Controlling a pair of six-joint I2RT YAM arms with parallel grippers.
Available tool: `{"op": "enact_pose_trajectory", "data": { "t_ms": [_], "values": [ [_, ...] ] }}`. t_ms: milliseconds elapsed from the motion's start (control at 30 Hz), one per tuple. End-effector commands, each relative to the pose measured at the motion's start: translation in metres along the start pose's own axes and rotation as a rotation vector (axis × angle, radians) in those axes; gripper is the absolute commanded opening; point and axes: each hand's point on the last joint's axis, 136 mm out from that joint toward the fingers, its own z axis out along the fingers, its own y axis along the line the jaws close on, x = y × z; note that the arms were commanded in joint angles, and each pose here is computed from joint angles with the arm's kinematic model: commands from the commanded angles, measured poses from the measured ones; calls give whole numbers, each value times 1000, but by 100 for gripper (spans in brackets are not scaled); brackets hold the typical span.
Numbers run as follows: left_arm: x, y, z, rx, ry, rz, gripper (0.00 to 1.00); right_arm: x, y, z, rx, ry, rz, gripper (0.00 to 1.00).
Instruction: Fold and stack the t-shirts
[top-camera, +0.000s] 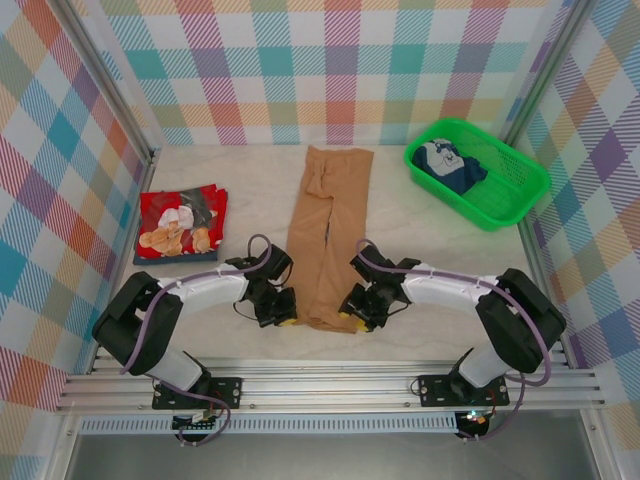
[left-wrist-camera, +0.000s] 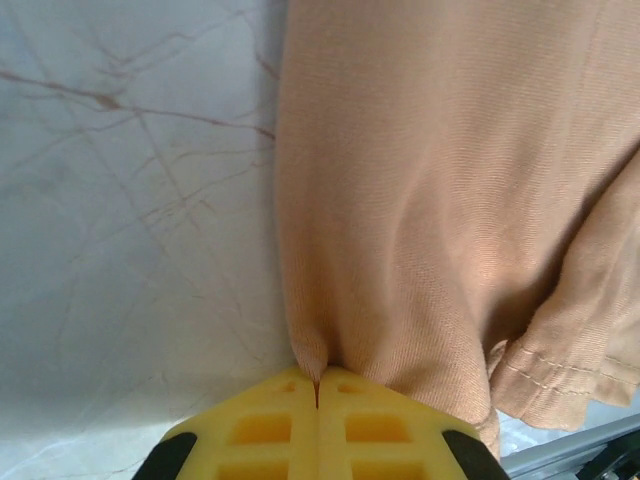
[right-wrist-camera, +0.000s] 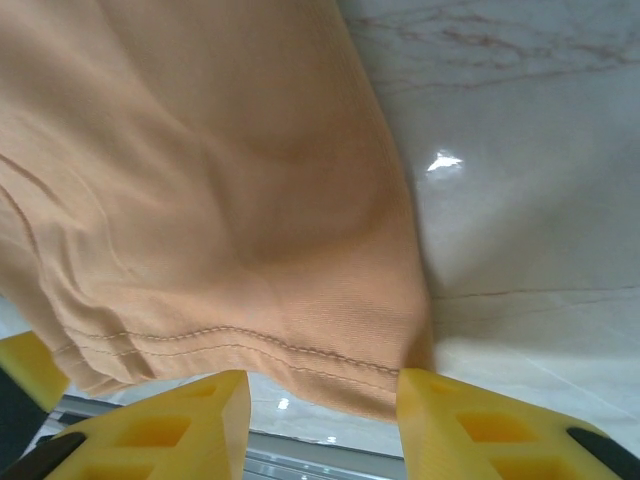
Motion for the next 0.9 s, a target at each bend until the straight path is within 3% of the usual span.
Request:
{"op": "enact_pose_trajectory", "data": {
  "t_ms": [0,133,400,533,700,867],
  "values": [
    [2,-9,-3,15,10,43,1,1,-19,-6,82,-21,-2,43],
    [3,-9,-6,8,7,52,0,2,-27,-4,92,-26,-1,43],
    [7,-5,-10,-3,15,61,0,5,-4,15,85,26,-31,37],
    [8,-3,-12,-4,11,61,0,8,-16,20,117,32,12,28],
    [12,0,-16,-13,13,73,0,-1,-21,12,153,-24,-5,5],
    [28,1,-20,-1,80,94,0,8,-22,5,161,11,-36,0]
  ]
}}
